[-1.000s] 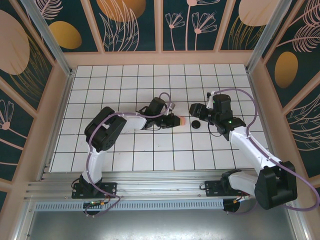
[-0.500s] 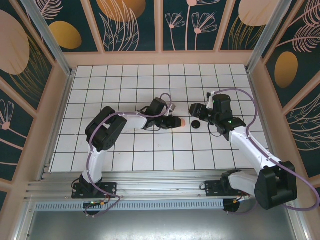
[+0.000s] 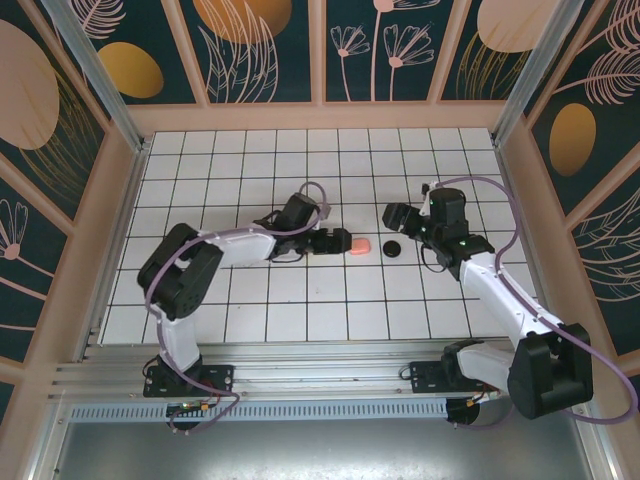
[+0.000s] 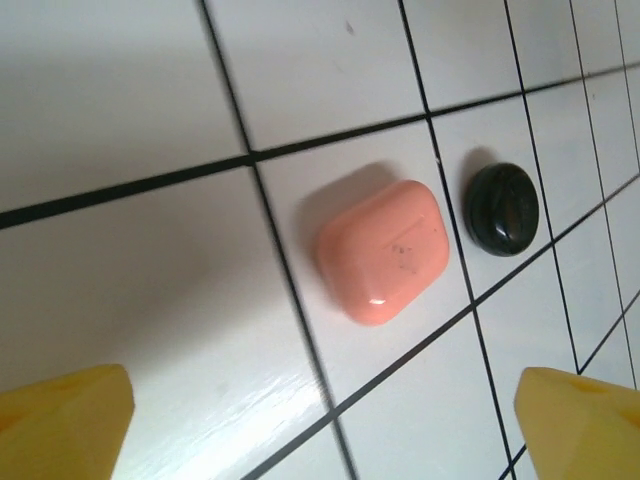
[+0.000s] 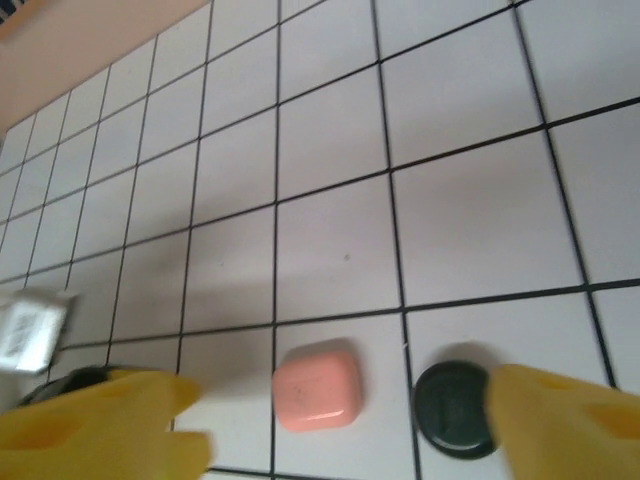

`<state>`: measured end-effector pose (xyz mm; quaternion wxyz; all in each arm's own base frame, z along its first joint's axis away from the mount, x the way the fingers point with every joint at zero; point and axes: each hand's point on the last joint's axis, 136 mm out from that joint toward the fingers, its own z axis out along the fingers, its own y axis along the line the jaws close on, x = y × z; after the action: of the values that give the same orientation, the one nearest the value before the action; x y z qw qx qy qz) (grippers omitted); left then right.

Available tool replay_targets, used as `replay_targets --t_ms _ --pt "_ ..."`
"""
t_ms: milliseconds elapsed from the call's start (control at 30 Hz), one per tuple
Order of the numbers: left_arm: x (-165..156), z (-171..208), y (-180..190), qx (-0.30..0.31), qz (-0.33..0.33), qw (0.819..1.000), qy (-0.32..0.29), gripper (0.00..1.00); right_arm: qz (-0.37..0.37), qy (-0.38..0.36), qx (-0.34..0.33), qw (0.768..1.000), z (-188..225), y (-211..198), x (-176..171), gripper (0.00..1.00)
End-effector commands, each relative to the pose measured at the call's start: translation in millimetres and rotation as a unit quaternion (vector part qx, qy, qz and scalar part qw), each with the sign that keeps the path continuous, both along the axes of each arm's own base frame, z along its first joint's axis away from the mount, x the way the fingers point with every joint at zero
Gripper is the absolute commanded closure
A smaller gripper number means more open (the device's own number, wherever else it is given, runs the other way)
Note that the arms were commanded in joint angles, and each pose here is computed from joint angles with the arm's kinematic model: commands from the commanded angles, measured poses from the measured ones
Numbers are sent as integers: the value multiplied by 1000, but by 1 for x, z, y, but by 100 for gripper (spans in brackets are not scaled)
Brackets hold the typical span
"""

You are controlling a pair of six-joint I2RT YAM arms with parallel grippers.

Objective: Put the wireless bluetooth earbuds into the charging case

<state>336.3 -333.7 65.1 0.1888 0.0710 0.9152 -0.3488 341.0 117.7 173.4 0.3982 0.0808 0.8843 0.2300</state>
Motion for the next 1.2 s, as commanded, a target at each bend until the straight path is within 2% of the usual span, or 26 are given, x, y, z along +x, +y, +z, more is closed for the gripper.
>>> replay_targets --t_ms 0,133,233,333,400,567,767,867,967,1000,1067,1167 --pt "11 22 42 31 47 998 -42 1 -46 -32 -32 998 2 -25 12 1" --pt "18 56 104 55 117 987 -97 1 -95 -56 -68 992 -5 -57 17 1" --pt "23 80 163 78 193 967 -145 1 -129 -76 -98 984 -8 -82 15 1" --pt "22 104 232 111 287 928 -208 1 -160 -102 -125 974 -4 -104 8 1" --pt "15 118 275 143 349 890 -255 1 -181 -119 -140 966 -4 -118 0 1" --pt "-11 129 344 206 448 807 -325 1 -219 -160 -170 947 -9 -143 -20 1" --pt "-35 108 380 247 503 740 -372 1 -233 -200 -184 934 -24 -160 -33 1" --pt "-46 95 389 257 514 715 -398 1 -245 -225 -164 929 -29 -164 -37 1" --pt "-52 91 390 257 508 703 -425 1 -242 -240 -154 928 -35 -163 -37 1" --pt "-50 91 388 260 498 708 -428 1 -235 -241 -153 929 -35 -161 -34 1" --pt "-49 95 389 264 493 702 -440 1 -208 -253 -151 933 -33 -152 -27 1" --pt "-44 97 390 259 482 704 -453 1 -179 -268 -143 936 -29 -142 -18 1"
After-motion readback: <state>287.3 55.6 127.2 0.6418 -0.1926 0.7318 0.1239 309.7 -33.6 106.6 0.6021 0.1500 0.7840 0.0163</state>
